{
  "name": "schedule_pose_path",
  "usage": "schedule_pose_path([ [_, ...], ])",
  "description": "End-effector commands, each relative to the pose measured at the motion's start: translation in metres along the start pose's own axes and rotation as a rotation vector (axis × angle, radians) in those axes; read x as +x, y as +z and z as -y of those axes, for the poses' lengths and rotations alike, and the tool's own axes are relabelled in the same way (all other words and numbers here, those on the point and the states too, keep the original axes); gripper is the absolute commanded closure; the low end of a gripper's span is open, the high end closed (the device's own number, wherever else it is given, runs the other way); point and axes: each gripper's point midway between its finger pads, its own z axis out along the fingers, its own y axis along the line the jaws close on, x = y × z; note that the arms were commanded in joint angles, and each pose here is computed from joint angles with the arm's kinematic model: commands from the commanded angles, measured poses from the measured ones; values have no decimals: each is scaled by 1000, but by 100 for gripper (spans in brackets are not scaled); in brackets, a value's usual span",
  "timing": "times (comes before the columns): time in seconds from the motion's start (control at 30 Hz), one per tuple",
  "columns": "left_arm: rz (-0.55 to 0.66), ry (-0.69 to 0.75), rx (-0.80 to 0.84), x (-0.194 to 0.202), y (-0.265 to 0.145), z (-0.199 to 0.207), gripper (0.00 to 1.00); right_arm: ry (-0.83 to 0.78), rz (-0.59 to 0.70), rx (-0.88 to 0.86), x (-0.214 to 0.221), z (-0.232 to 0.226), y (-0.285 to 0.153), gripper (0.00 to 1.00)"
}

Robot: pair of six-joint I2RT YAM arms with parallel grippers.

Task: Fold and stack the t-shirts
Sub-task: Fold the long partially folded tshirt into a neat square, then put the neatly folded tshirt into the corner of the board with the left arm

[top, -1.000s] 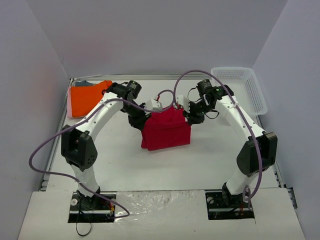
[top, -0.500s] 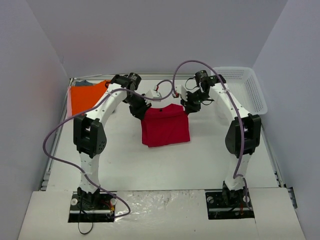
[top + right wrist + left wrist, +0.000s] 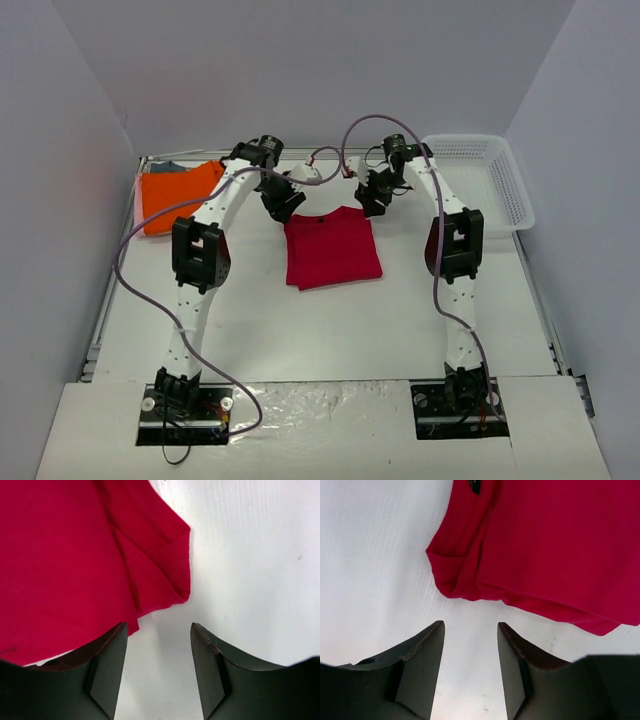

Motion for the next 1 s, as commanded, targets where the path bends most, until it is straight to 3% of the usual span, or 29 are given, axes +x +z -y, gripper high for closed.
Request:
schedule_pose_path([
  [0.0, 134, 32, -122, -44, -66, -3, 55, 18, 40, 94, -28, 13, -29, 50],
  [0.03, 174, 48, -160, -53, -89, 3, 54, 20, 60, 119, -35, 12, -38, 50],
  [0.13, 216, 3, -230, -48, -104, 11, 53, 37, 109, 168, -51, 4, -61, 49],
  [0.2, 255, -96, -351, -44, -136, 10, 53, 26, 123, 179, -59, -15, -77, 49],
  [0.27, 269, -186, -378, -25, -137, 9, 52, 19, 137, 175, -65, -35, -86, 49],
  [0.33, 320, -302, -411, -11, -161, 12, 48, -43, 188, 217, -91, -59, -109, 51],
  [0.37, 338, -383, -418, -4, -164, 12, 42, -9, 162, 184, -78, -81, -96, 51],
  [0.4, 338, -461, -439, 17, -169, 12, 30, -30, 169, 255, -88, -91, -114, 51],
  [0.43, 360, -501, -448, 24, -173, 10, 29, -57, 163, 234, -91, -114, -95, 50],
  [0.5, 371, -600, -445, 51, -175, 13, 28, -70, 205, 311, -114, -133, -106, 50],
  [0.57, 379, -630, -435, 63, -177, 16, 28, -42, 147, 386, -117, -148, -97, 51],
  [0.67, 362, -694, -390, 82, -176, 27, 28, 69, 123, 417, -116, -153, -89, 44],
  [0.83, 400, -764, -396, 106, -181, 33, 28, -8, -59, 460, -100, -190, -34, 47],
  [0.97, 490, -782, -474, 119, -199, 38, 17, -33, -144, 429, -93, -207, 11, 48],
])
